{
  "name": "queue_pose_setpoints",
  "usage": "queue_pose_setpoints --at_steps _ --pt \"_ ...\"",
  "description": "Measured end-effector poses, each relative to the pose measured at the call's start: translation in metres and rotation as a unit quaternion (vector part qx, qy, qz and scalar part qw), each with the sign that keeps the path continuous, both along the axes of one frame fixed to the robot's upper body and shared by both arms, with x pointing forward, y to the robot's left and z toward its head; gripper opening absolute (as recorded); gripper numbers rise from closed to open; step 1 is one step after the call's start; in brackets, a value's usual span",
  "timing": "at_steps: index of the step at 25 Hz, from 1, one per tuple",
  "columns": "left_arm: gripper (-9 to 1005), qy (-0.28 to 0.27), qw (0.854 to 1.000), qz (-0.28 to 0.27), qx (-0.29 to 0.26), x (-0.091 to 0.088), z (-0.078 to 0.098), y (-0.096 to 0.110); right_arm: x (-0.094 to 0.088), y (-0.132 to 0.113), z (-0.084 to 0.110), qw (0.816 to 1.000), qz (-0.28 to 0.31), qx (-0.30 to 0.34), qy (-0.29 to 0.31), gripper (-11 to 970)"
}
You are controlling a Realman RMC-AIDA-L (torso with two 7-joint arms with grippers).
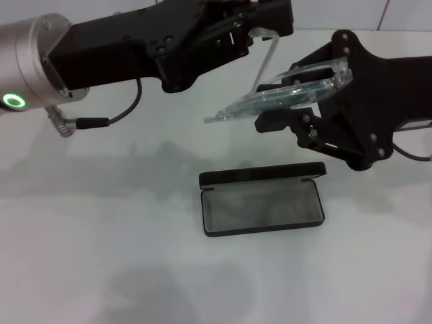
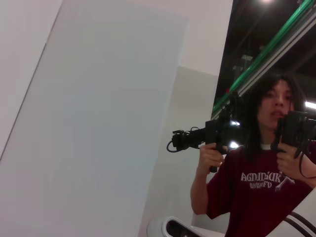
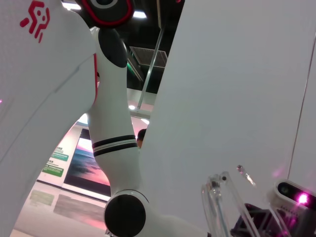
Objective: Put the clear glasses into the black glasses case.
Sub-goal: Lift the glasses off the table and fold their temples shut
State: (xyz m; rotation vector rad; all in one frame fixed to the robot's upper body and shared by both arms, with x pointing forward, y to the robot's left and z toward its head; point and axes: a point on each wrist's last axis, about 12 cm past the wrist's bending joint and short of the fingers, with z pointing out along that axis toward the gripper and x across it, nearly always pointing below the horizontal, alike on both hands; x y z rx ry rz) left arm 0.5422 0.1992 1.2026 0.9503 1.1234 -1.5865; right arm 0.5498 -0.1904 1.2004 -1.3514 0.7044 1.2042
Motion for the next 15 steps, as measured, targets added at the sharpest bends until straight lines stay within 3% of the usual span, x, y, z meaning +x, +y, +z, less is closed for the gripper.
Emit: queue_pose_setpoints --at_steps 15 --pt "101 0.007 1.0 -0.011 0.009 -0.003 -0.0036 -0.0021 0.0021 -0.0053 0.0013 1.0 -0.015 0.011 0.0 97"
